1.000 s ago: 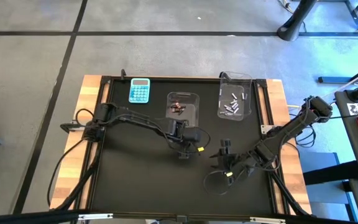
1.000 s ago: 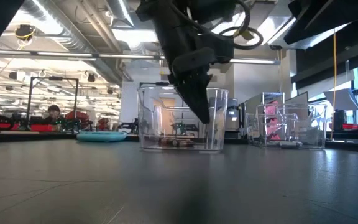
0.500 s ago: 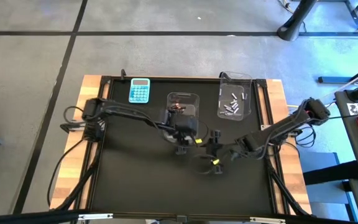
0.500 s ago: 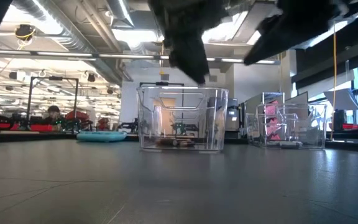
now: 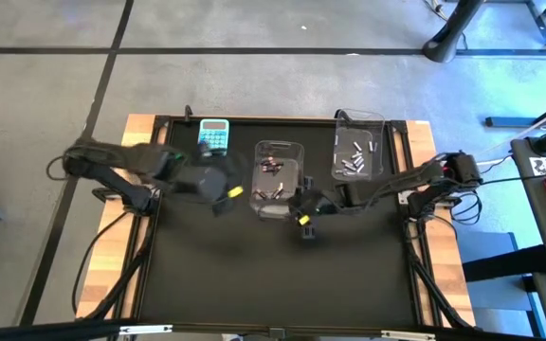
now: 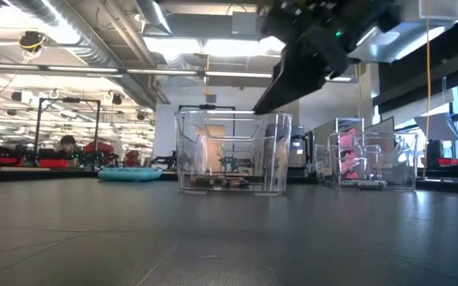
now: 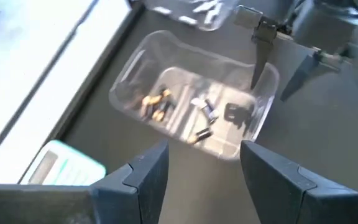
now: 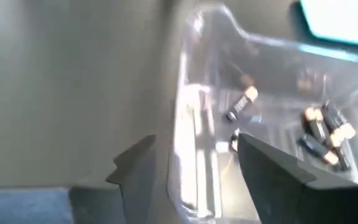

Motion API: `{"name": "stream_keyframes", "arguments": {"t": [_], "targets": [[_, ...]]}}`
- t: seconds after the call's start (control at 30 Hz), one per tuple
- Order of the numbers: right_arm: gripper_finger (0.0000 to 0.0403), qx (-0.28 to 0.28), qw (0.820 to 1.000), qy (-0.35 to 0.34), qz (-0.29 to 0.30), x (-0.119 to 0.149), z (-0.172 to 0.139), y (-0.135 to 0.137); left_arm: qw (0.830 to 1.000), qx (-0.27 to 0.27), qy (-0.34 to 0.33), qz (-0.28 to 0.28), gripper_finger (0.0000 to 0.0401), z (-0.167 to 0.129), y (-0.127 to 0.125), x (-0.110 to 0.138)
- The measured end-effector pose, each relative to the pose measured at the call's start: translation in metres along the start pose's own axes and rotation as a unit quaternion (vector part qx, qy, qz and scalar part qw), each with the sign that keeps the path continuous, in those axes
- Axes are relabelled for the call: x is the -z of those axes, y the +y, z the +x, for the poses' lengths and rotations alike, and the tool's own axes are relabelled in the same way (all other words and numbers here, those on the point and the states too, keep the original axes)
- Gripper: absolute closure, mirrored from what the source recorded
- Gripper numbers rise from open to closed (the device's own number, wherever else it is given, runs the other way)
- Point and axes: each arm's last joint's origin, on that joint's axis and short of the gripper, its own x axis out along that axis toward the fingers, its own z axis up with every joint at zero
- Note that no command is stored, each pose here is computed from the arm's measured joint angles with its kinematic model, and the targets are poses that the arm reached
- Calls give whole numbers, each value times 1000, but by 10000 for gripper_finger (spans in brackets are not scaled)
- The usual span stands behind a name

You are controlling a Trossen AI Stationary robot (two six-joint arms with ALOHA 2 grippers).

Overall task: Sort batteries
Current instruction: Move the bottom transparent bin to the top center of the table

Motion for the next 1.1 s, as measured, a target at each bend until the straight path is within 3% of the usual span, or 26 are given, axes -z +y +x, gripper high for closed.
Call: {"name": "stream_keyframes", "arguments": {"t": [0.17, 0.27, 0.4, 0.63, 0.83, 1.1], "targets": [[213, -33, 998, 59, 11, -1, 5, -16, 998, -60, -29, -21, 215, -43, -12, 34], [246, -59, 996, 69, 5, 0, 6, -18, 994, -87, -63, -20, 216, -51, -27, 56], [297, -75, 994, 79, 4, 3, 11, -16, 991, -97, -89, -20, 216, -42, -50, 90], [389, -73, 993, 88, 11, 6, 16, -19, 987, -78, -111, -82, 216, -2, -77, 156], [383, -59, 991, 114, 23, 11, 4, -45, 983, -30, -124, -132, 216, 26, -91, 198], [389, -45, 979, 200, 16, 32, -20, -91, 976, 19, -140, -168, 216, 43, -100, 221]]}}
